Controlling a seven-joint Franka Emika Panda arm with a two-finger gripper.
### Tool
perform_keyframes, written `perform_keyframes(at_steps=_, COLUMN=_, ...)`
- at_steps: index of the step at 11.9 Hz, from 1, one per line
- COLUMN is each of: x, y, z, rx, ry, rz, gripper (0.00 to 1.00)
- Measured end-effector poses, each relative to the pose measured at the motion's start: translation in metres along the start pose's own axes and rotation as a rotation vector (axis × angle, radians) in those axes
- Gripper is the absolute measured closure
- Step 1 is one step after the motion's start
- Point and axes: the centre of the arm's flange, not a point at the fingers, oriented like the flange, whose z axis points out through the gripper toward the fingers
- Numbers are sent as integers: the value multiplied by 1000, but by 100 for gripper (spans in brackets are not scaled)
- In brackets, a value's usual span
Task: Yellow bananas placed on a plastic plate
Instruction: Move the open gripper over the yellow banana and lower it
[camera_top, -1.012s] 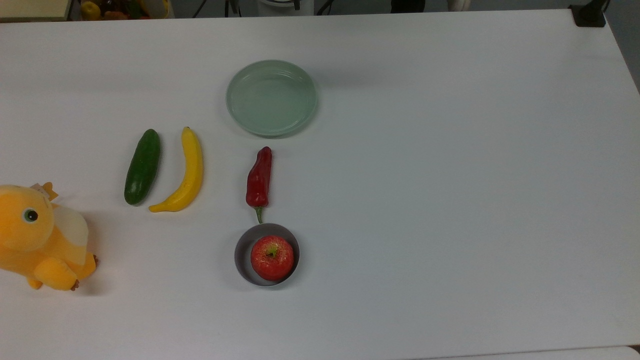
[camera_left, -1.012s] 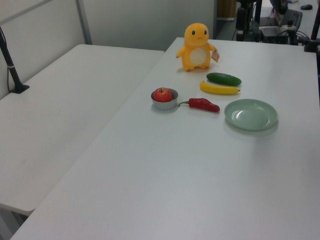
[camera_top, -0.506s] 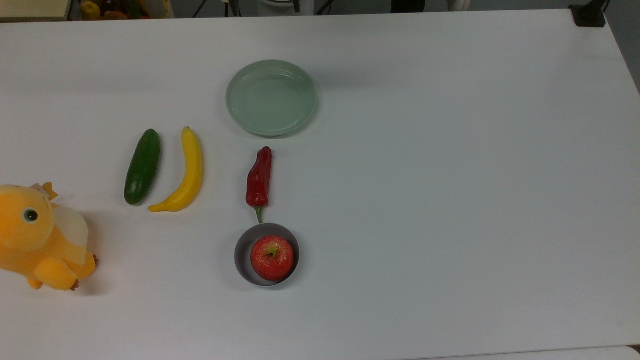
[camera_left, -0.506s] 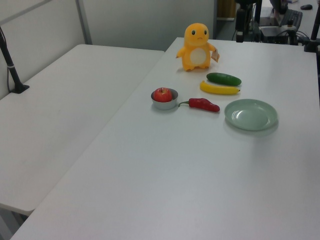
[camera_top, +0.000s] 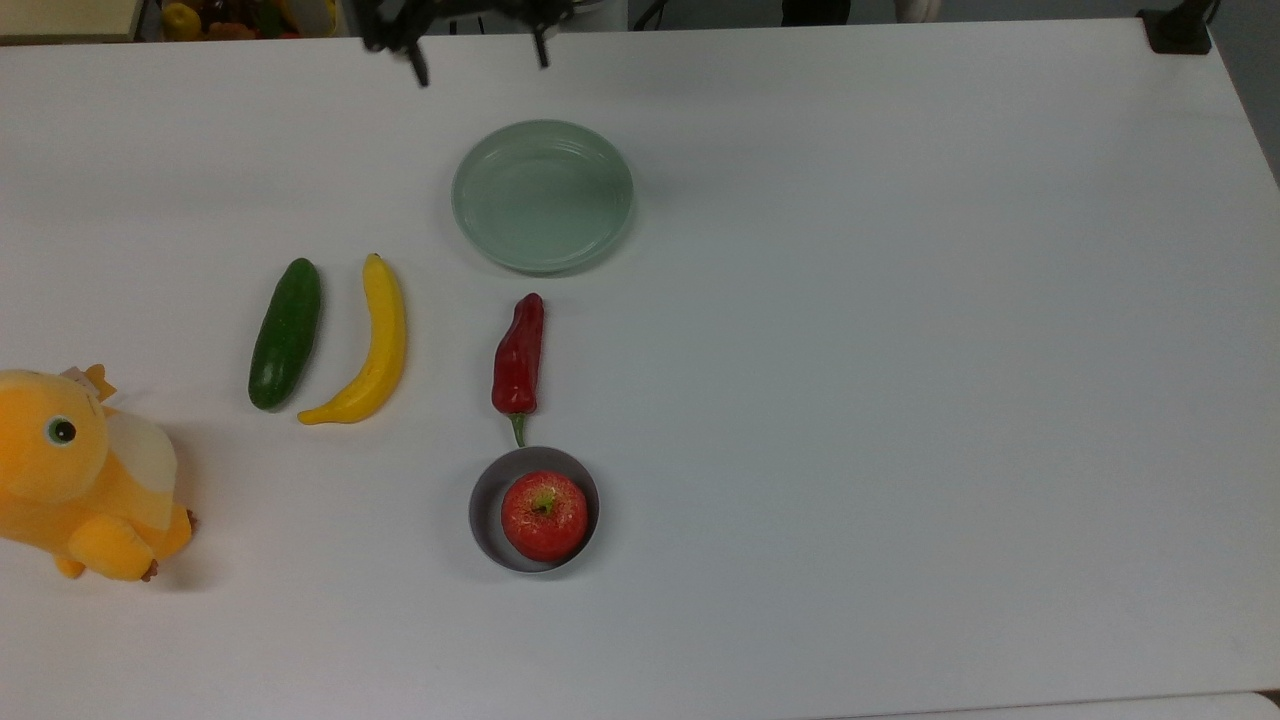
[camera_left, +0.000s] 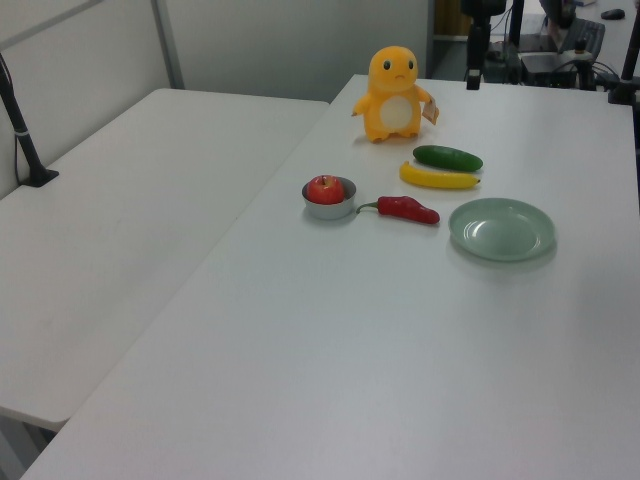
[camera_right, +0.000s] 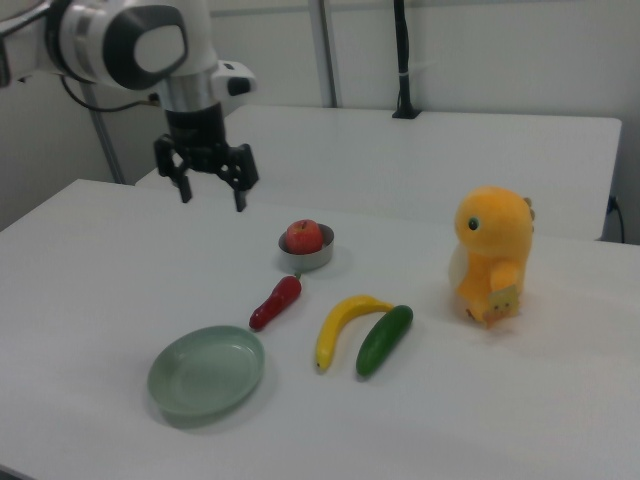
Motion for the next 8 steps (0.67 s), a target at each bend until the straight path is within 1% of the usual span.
perform_keyframes(at_steps=2, x=22, y=24, z=21, rx=-24, ry=64, rz=8, gripper=0)
perform_keyframes(at_steps=4, x=44, y=38, z=59, rx=-56, ry=73, rz=7, gripper=0)
perform_keyframes(at_steps=6, x=58, y=53, z=90, rx=-65, ry=87, rz=20, gripper=0)
perform_keyframes(at_steps=8, x=66, y=70, z=115, rx=-70, ry=99, rz=39, gripper=0)
